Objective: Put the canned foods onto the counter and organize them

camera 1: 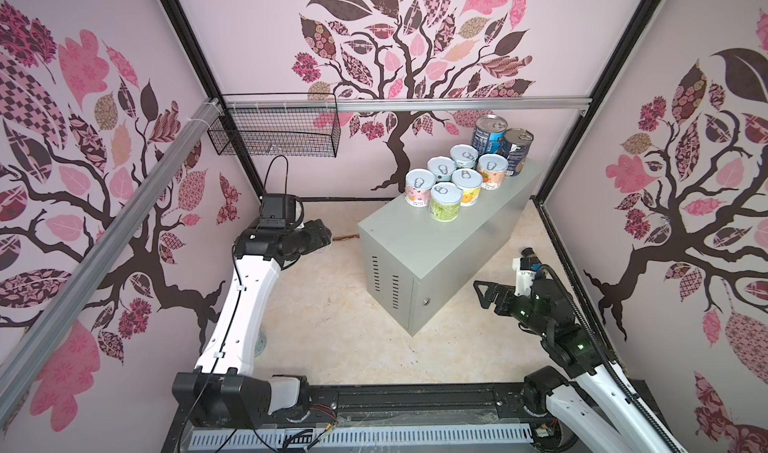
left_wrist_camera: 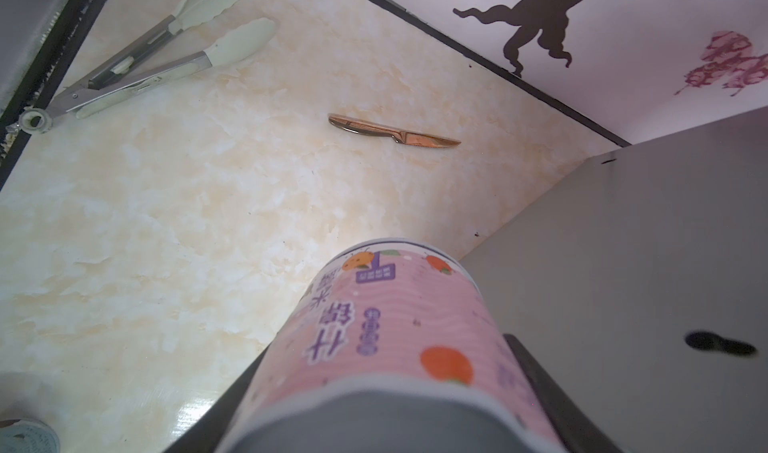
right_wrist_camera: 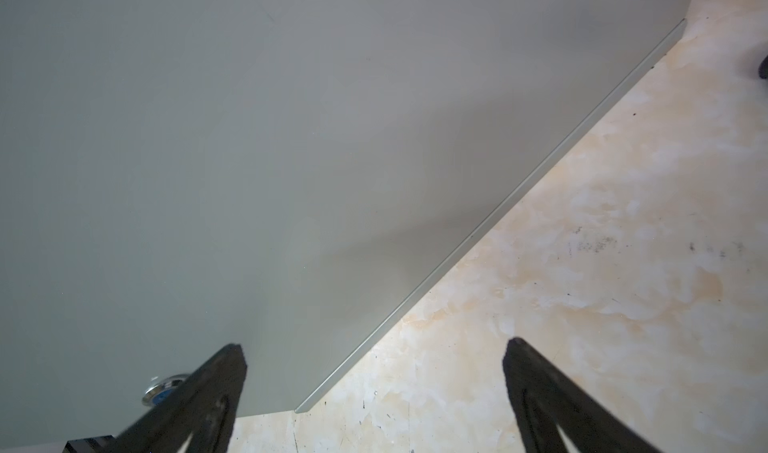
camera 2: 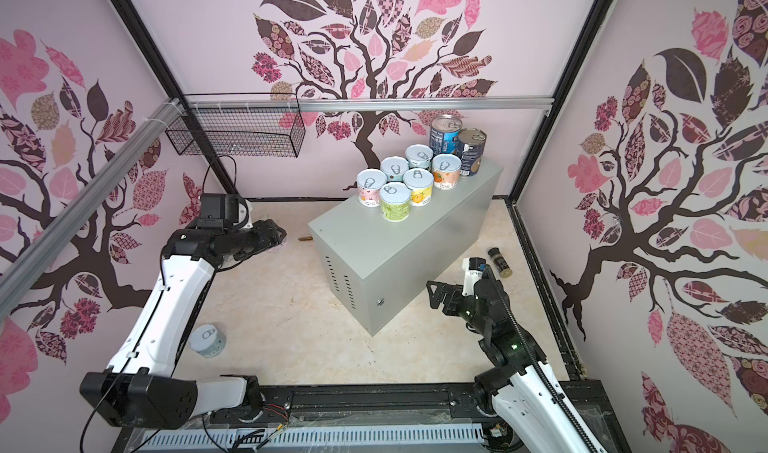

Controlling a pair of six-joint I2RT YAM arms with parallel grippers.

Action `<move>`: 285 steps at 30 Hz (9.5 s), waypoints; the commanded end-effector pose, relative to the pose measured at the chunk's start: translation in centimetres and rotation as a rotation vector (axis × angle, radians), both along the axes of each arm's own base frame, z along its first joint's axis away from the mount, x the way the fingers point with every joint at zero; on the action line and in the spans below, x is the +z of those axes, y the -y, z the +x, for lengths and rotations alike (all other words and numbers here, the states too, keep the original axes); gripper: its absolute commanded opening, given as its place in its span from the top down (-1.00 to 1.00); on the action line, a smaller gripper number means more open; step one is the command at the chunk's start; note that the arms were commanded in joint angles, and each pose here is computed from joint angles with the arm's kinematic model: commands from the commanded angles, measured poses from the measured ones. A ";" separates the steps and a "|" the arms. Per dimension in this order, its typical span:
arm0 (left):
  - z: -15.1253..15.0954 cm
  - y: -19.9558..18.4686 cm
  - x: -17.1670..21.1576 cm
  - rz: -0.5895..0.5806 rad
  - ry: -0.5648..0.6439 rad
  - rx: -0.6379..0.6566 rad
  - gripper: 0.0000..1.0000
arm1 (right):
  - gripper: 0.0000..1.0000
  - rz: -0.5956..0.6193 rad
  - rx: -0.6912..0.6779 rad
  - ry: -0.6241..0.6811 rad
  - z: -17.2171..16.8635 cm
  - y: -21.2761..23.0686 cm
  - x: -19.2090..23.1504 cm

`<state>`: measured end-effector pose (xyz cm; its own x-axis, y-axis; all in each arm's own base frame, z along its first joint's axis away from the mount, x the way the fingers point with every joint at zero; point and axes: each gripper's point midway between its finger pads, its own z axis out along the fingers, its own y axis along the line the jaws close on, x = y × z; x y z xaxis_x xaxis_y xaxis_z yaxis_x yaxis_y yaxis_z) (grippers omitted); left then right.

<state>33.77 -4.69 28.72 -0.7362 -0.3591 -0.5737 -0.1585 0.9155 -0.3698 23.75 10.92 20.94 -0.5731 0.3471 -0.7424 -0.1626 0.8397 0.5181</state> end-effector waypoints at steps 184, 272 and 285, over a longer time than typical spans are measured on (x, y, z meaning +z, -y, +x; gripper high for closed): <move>-5.2 11.3 13.3 0.067 0.494 -0.284 -0.43 | 0.09 -0.113 0.329 0.347 2.7 -14.4 22.7; -16.0 -21.8 -23.8 -0.018 -0.552 1.319 -0.96 | -1.00 -0.257 0.285 -0.243 -2.5 -9.1 -14.4; -15.1 -21.0 -26.7 -0.116 -0.628 1.272 -0.95 | -1.00 -0.267 0.275 -0.244 -2.5 -8.8 -14.5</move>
